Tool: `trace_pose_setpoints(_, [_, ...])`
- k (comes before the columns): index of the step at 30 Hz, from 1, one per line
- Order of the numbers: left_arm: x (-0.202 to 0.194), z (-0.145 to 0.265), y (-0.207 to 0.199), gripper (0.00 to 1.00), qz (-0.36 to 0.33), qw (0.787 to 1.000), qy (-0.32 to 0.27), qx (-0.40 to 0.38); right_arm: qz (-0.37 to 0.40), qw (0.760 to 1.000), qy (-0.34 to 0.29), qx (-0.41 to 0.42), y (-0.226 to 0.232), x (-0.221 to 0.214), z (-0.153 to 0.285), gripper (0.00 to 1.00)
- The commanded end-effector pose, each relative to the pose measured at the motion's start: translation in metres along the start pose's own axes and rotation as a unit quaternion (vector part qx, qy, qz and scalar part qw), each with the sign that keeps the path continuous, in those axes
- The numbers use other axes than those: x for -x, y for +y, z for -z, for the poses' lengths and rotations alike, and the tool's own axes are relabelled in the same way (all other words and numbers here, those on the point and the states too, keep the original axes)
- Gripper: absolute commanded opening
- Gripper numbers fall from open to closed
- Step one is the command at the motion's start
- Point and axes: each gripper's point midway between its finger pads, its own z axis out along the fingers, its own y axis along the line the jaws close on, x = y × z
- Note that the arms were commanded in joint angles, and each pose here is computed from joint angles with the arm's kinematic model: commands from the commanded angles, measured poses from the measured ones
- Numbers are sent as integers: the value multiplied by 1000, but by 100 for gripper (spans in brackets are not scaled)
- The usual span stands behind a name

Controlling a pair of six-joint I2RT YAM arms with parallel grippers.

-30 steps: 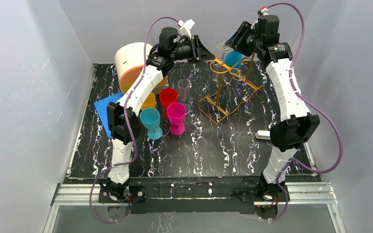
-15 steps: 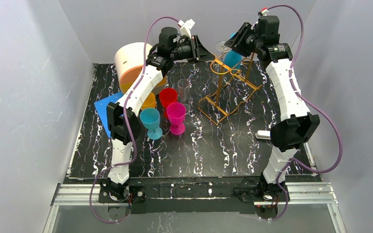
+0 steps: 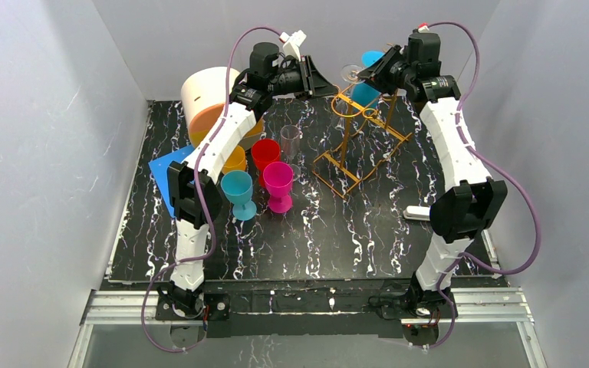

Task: Take the wine glass off the wine glass rack
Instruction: Pick up the wine glass from the wine rack.

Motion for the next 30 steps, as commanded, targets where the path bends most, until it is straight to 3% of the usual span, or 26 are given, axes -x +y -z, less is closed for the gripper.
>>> trace_pose_setpoints(1, [-3, 17, -45, 0, -33, 999, 11, -32, -6, 999, -14, 46, 29, 4, 14, 15])
trace_pose_setpoints(4, [-4, 17, -42, 0, -32, 999, 10, -26, -8, 998, -15, 55, 35, 5, 19, 1])
trace_pose_setpoints(12, [-4, 17, -40, 0, -29, 999, 9, -21, -18, 996, -24, 81, 52, 10, 35, 1])
trace_pose_setpoints(15, [-4, 17, -39, 0, -28, 999, 9, -19, -22, 996, -28, 82, 53, 11, 38, 18])
trace_pose_setpoints(18, [-4, 16, -39, 0, -28, 999, 9, -19, -24, 996, -24, 79, 50, 9, 36, 24])
trace_pose_setpoints(22, [-4, 16, -39, 0, -27, 999, 8, -18, -23, 997, -23, 76, 51, 11, 37, 25])
trace_pose_setpoints(26, [-4, 16, -37, 0, -24, 1000, 7, -15, -14, 997, -21, 72, 52, 12, 40, 34])
trace_pose_setpoints(30, [-4, 14, -36, 0, -21, 1000, 7, -15, -12, 997, -20, 72, 53, 12, 40, 27])
